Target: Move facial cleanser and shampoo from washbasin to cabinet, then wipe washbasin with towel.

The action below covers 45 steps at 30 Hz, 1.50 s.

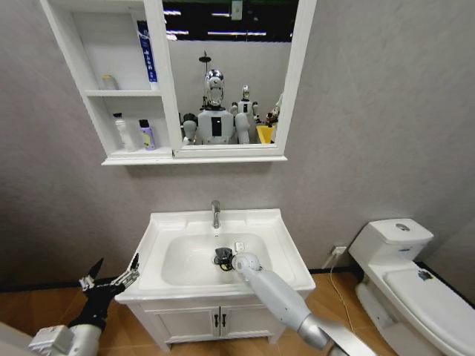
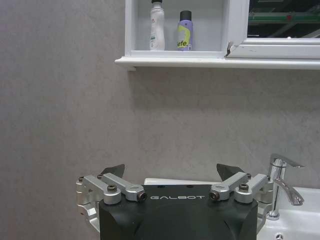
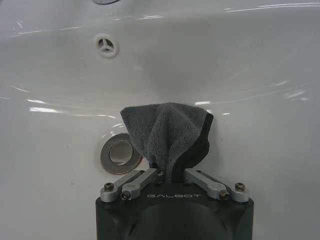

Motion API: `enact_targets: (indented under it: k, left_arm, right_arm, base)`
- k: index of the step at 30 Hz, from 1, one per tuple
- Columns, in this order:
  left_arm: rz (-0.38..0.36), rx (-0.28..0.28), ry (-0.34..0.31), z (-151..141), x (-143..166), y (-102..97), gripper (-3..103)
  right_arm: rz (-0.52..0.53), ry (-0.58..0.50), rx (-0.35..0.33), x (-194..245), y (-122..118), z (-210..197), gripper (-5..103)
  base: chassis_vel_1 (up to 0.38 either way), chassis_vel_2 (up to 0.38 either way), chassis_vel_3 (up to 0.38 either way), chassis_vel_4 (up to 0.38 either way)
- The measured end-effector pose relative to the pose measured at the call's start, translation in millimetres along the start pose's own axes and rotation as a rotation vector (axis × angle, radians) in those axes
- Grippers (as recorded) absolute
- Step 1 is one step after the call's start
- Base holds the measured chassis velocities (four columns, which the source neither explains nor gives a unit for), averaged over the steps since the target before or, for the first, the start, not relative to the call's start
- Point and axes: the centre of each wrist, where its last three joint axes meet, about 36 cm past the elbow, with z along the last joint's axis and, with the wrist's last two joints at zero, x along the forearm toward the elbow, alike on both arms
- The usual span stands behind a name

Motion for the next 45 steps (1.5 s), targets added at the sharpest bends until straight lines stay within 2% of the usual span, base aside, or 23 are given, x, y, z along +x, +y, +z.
enact_targets:
  k: [8,18,24,31,33,37,39,40,42,45]
  left_arm:
    - [0.000,0.000,0.000,0.0,0.0,0.0,100]
    - [0.000,0.000,0.000,0.0,0.0,0.0,100]
    - [0.000,0.000,0.000,0.0,0.0,0.0,100]
    - [0.000,0.000,0.000,0.0,0.0,0.0,100]
    - [0.000,0.000,0.000,0.0,0.0,0.0,100]
    - [0.000,0.000,0.000,0.0,0.0,0.0,100]
    - [0.000,0.000,0.000,0.0,0.0,0.0,100]
    - [0.000,0.000,0.000,0.0,0.0,0.0,100]
    - [0.000,0.000,0.000,0.0,0.0,0.0,100]
    - [0.000,0.000,0.000,0.0,0.0,0.0,100]
  right_arm:
    - [0.058,-0.001,0.010,26.1,-12.3,-5.8,5]
    - [0.164,-0.021,0.056,54.7,-62.0,-1.8,5]
    - [0.197,-0.049,0.096,62.8,-75.7,-2.7,5]
    - [0.248,-0.158,0.175,71.3,-87.8,-9.7,5]
    - [0.282,-0.226,0.223,76.7,-91.8,-16.7,5]
    - [0.319,-0.295,0.253,81.8,-95.8,-23.8,5]
    - [0.354,-0.415,0.312,85.2,-104.1,-31.1,5]
    - [0.354,-0.415,0.312,85.2,-104.1,-31.1,5]
    - [0.349,-0.510,0.347,86.0,-117.2,-39.6,5]
    - [0.332,-0.540,0.345,86.4,-125.9,-45.1,5]
  base:
    - [0.000,0.000,0.000,0.000]
    - [0.000,0.000,0.000,0.000]
    - [0.000,0.000,0.000,0.000]
    - [0.000,0.000,0.000,0.000]
    - [0.000,0.000,0.000,0.000]
    - [0.000,0.000,0.000,0.000]
    - [0.000,0.000,0.000,0.000]
    - [0.000,0.000,0.000,0.000]
    - [0.000,0.000,0.000,0.000]
    - [0.000,0.000,0.000,0.000]
